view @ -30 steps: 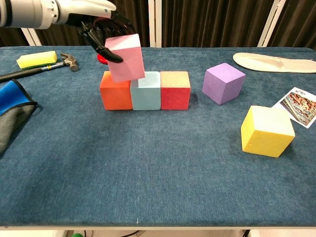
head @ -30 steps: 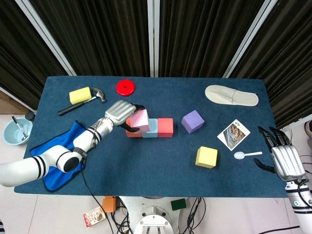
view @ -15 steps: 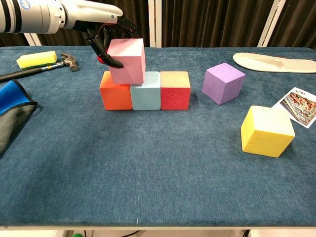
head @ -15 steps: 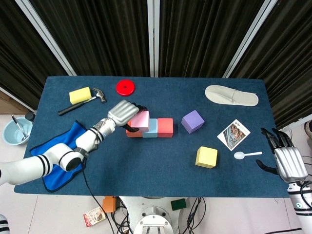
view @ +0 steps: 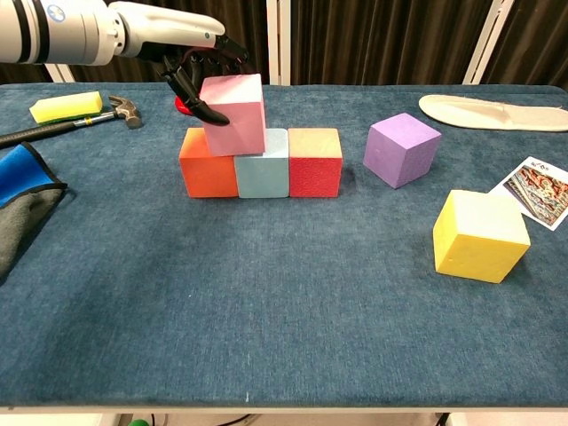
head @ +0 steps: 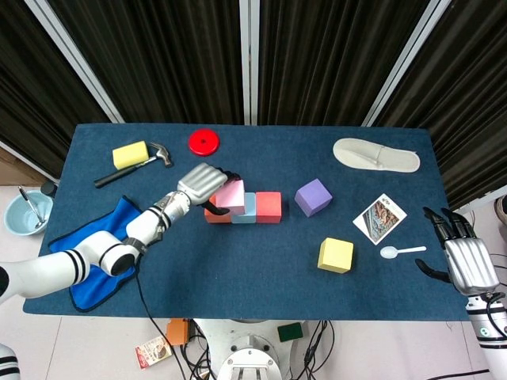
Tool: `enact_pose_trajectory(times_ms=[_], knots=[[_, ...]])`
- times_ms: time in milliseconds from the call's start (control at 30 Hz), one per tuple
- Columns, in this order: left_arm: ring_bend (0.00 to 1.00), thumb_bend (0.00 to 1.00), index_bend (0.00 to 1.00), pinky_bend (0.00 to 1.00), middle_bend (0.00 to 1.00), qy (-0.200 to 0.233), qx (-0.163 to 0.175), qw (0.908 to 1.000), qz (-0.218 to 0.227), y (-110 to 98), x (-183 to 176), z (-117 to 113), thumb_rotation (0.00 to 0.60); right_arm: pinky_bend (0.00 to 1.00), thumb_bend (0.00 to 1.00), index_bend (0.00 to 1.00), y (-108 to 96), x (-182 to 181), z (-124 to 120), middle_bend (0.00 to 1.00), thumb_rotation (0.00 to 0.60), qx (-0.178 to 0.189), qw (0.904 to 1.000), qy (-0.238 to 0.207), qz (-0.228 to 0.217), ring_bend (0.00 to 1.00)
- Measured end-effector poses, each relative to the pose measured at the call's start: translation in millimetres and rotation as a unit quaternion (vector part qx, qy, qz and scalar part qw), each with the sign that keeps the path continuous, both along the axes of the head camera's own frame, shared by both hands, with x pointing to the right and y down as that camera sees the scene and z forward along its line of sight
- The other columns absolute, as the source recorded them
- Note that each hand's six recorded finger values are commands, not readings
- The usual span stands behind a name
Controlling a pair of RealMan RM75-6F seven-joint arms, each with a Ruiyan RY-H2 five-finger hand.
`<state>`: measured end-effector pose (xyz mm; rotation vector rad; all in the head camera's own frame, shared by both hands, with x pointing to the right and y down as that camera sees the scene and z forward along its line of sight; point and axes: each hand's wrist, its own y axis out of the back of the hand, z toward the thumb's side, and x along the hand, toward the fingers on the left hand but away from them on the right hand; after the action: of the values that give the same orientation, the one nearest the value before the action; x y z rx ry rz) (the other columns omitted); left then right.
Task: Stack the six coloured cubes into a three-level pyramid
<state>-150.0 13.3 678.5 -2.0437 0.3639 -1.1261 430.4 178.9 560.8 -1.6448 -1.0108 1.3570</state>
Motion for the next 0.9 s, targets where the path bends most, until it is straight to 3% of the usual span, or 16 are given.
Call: enact_pose_trajectory(times_ms=[900], knots=[[0.33,0.2,0.34,0.41,0.29,-0.007,-0.001,0.9999,0.008,-0.8,0.3,1.5,0.465,0.13,0.18,0.07,0.2,3.5,2.5,0.17,0.6,-0.004,1.0,-0.001,0.006,0.06]])
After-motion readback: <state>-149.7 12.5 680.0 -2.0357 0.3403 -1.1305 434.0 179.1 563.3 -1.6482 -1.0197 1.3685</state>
